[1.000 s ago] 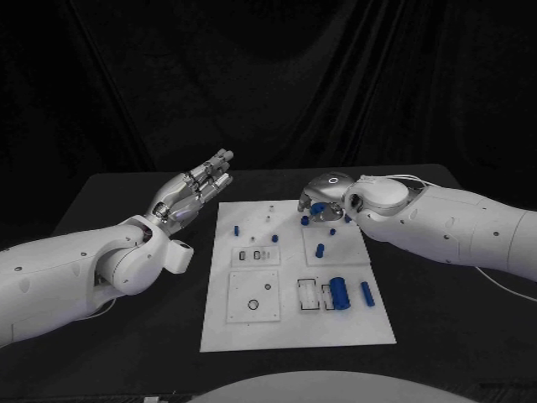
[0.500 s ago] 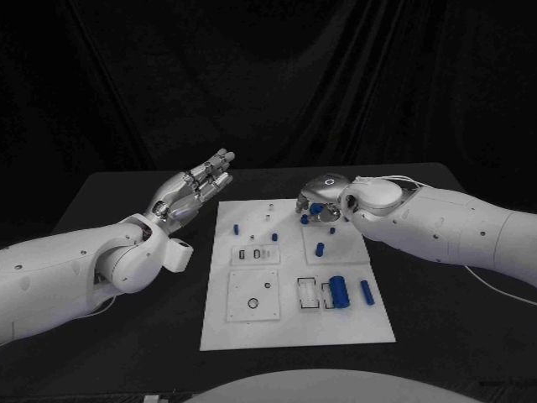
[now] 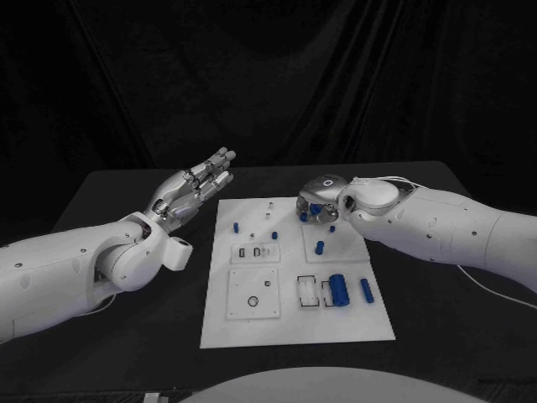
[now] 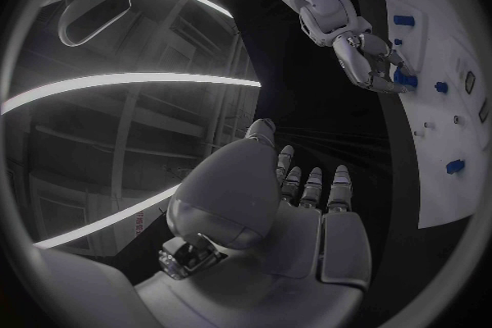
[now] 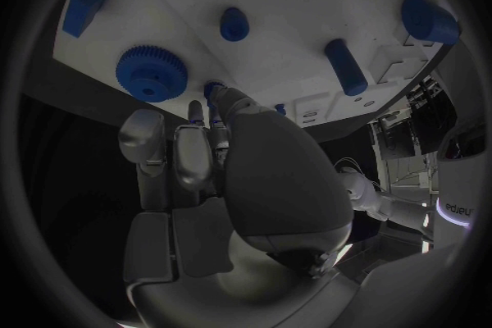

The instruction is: Assemble the parts on the task board

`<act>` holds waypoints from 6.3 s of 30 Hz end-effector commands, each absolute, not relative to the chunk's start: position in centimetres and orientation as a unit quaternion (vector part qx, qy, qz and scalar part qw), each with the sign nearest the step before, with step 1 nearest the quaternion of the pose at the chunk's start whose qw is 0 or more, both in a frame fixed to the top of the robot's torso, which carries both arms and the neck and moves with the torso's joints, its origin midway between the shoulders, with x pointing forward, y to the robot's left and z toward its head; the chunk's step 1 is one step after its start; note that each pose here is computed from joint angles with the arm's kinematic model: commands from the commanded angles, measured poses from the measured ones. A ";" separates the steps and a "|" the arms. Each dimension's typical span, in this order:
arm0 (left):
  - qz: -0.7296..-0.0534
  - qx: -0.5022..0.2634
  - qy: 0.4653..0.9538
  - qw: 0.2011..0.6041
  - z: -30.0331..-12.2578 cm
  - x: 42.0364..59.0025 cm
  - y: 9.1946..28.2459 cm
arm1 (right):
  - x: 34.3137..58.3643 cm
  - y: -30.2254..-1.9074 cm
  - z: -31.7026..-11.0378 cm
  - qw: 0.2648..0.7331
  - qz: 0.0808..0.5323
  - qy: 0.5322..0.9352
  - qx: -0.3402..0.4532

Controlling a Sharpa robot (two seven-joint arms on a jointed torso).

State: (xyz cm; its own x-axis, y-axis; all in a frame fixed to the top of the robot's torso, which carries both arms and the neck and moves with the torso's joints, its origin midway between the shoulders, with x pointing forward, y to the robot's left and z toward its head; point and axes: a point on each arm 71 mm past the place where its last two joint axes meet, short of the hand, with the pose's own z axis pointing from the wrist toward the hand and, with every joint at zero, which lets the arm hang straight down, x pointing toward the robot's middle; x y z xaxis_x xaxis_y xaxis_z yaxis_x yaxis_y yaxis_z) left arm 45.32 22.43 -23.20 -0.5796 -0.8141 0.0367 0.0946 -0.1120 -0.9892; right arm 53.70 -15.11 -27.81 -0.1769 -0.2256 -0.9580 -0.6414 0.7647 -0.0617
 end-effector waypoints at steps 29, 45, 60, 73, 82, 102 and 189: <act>-0.685 -0.309 0.558 0.352 -22.8 45.2 23.9 | 55.4 -11.8 -23.4 0.608 0.214 0.704 -0.300; -0.677 -0.312 0.559 0.363 -22.8 45.1 24.2 | 57.4 -8.3 -23.7 0.606 0.204 0.713 -0.287; -0.677 -0.312 0.559 0.362 -22.8 45.1 24.2 | 57.6 -7.9 -25.4 0.598 0.188 0.729 -0.274; -0.677 -0.313 0.558 0.363 -22.7 45.0 24.5 | 57.4 -7.6 -26.1 0.606 0.187 0.725 -0.268; -0.678 -0.313 0.559 0.361 -22.8 45.0 24.5 | 57.4 -7.5 -26.1 0.613 0.186 0.721 -0.264; -0.678 -0.314 0.562 0.356 -22.8 45.0 24.5 | 57.6 -7.5 -26.4 0.605 0.169 0.735 -0.256; -0.676 -0.317 0.565 0.352 -23.0 44.9 24.8 | 55.1 -22.2 -27.1 0.598 0.150 0.777 -0.127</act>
State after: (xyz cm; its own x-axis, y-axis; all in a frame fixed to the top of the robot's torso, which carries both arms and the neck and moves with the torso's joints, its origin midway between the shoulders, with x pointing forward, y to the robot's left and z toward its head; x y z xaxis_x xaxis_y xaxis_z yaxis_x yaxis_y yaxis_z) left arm 44.98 24.92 -23.22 -0.5422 -0.8400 0.0220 0.0977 -0.0890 -0.9912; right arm 55.07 -22.03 -26.84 -0.2401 -0.0114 -0.9707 -0.3961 0.9141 0.0872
